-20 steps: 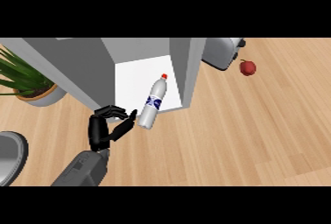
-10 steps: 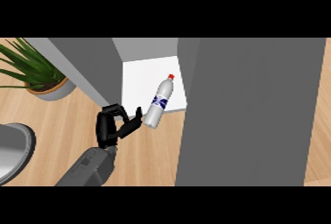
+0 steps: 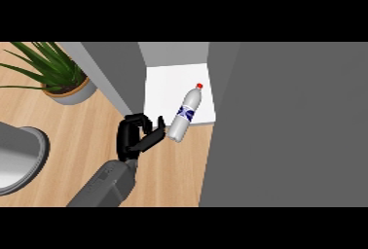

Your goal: Pick up the bottled water, place it into the cabinet and close the cabinet

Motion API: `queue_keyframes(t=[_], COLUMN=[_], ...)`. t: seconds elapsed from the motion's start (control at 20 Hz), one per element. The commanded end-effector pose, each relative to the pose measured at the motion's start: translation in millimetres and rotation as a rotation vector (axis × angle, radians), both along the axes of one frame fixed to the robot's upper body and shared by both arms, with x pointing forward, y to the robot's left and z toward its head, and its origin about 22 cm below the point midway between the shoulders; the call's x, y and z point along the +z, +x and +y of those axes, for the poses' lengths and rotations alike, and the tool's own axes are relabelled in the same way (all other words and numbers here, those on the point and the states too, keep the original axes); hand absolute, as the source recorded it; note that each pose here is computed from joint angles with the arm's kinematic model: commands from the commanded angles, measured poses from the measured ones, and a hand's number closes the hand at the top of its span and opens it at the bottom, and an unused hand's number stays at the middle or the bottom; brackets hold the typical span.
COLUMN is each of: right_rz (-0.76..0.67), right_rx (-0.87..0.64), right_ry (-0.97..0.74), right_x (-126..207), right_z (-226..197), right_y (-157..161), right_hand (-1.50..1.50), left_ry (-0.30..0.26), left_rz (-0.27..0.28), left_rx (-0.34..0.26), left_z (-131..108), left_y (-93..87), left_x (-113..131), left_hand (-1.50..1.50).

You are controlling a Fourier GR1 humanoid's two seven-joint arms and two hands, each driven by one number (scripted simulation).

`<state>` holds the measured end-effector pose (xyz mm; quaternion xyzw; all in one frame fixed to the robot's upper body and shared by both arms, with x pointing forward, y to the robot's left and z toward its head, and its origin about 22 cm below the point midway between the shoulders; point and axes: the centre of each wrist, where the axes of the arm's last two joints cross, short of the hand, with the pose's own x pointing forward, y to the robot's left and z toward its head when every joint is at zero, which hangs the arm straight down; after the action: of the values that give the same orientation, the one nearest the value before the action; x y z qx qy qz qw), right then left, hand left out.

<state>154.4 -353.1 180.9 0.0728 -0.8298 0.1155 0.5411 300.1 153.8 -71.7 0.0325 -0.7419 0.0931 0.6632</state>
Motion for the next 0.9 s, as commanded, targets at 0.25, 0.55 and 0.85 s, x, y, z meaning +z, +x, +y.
queue_keyframes(t=[0.25, 0.55, 0.85], right_rz=[0.023, 0.024, 0.027], right_rx=[0.040, 0.115, 0.104], right_ry=[-0.040, -0.051, -0.059], right_x=[14, 30, 25], right_z=[13, 40, 44], right_y=[-34, -56, -58], right_hand=[1.50, 1.50, 1.50], left_ry=[-0.235, -0.269, -0.242], left_rz=[-0.169, -0.189, -0.151], left_rx=[-0.367, -0.404, -0.446], left_z=[-52, -22, 8], left_y=[9.7, -4.0, -43.9], left_x=[34, 19, 15], left_hand=[1.50, 1.50, -1.50])
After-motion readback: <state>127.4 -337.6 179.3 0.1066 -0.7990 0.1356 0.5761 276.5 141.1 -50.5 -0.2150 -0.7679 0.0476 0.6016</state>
